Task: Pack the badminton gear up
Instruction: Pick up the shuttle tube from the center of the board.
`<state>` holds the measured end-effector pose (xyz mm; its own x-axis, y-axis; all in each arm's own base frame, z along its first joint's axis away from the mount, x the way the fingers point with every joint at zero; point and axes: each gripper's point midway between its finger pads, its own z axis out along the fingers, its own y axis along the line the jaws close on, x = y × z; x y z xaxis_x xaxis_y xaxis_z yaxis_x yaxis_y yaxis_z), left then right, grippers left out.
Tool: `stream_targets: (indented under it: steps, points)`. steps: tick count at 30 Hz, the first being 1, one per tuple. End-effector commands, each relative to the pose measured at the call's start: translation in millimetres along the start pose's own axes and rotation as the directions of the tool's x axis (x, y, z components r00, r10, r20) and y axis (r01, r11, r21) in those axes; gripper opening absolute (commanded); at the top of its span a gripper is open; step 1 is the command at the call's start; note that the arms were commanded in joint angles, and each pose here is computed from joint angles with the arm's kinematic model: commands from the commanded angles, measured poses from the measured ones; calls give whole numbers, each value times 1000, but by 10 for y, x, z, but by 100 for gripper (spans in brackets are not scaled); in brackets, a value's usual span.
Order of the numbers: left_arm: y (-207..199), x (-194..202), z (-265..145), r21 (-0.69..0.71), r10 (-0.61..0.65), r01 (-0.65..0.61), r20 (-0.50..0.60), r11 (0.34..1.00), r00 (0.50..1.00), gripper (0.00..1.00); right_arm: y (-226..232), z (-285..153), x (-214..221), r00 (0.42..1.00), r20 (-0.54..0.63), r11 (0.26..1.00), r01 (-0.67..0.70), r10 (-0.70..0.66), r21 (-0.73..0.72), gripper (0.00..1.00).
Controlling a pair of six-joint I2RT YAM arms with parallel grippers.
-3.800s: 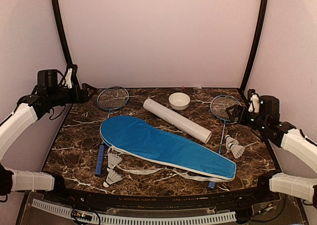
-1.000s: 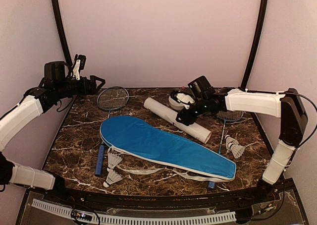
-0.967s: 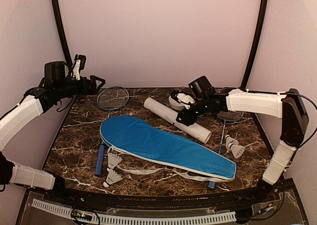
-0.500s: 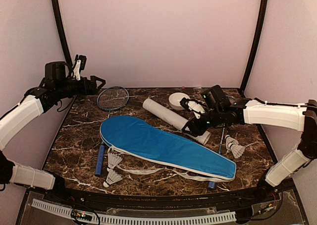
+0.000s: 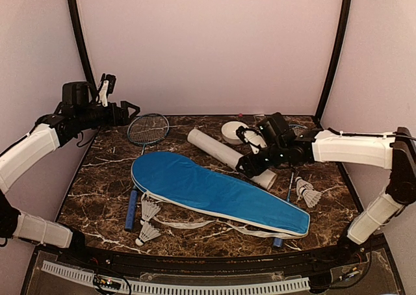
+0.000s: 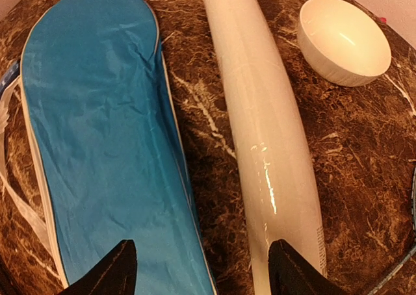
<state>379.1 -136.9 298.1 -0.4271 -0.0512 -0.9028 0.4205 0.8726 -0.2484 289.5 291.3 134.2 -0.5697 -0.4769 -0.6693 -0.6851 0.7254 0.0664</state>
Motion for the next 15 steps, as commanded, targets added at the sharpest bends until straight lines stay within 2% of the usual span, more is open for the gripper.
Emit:
stream_targets:
  steps: [1, 8, 15]
  points:
    - [-5, -60, -22, 2, 13, -13, 14, 1000, 1000, 95, -251, 193, -334, 1000, -6, 986, -2, 3, 169, 72]
    - [-1, -119, -91, -18, 34, -34, 34, 999, 999, 96, -427, 715, -623, 997, -80, 981, 27, -12, 192, 85]
    - [4, -177, -158, -35, 50, -49, 52, 998, 997, 96, -544, 1128, -634, 985, -171, 987, 49, -23, 152, 88]
